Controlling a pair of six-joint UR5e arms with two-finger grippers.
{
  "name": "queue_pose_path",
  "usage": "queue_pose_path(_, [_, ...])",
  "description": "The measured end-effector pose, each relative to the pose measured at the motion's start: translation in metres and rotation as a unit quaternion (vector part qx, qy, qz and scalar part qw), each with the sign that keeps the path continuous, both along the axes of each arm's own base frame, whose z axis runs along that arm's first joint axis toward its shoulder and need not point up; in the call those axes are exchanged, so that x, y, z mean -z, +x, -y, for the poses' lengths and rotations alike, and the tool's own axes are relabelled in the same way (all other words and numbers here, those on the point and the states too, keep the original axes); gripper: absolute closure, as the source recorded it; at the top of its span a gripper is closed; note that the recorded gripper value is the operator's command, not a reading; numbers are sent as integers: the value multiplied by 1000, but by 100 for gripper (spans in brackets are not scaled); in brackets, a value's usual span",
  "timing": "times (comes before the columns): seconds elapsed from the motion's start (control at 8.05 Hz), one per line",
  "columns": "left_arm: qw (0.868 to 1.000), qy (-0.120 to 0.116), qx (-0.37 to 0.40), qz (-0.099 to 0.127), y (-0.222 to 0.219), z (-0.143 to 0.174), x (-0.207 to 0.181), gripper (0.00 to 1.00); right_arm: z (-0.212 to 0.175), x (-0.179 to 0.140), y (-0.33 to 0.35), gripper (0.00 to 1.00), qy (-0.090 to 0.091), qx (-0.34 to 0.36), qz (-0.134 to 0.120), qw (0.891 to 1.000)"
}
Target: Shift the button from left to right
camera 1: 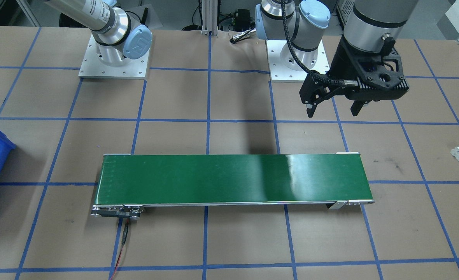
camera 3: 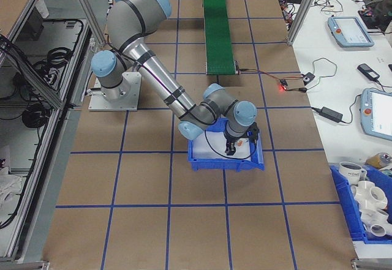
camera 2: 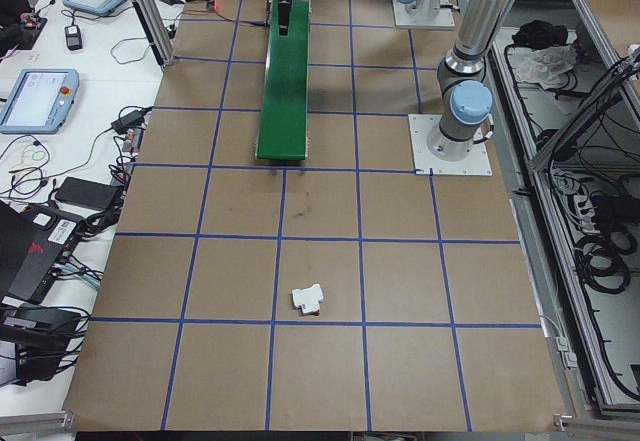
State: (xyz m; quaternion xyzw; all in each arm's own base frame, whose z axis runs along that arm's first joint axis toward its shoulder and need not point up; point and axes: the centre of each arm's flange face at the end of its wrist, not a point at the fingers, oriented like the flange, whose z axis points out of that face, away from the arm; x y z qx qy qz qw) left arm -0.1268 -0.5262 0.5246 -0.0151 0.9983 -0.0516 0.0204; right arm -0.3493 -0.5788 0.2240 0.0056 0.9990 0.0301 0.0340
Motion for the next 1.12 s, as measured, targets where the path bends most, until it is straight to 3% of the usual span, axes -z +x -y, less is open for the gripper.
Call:
queue_pose_path(0.37, [1000,0,-1,0,0,0,0,0,-11,-50,9,0,-7,-8,-11,1000])
queue_pose_path(0.62, [1000,-1,-1,0,0,0,-1,0,-31,-107,28,0,-1,-19,-14,1000])
queue_pose_path(0.87, [1000,-1,-1,0,0,0,-1,0,-52,-180,82,0,3,-31,-13,999])
queue_pose_path(1.12, [1000,-2,1,0,0,0,-2,0,-52,-239,176,0,-19,-39,-34,998])
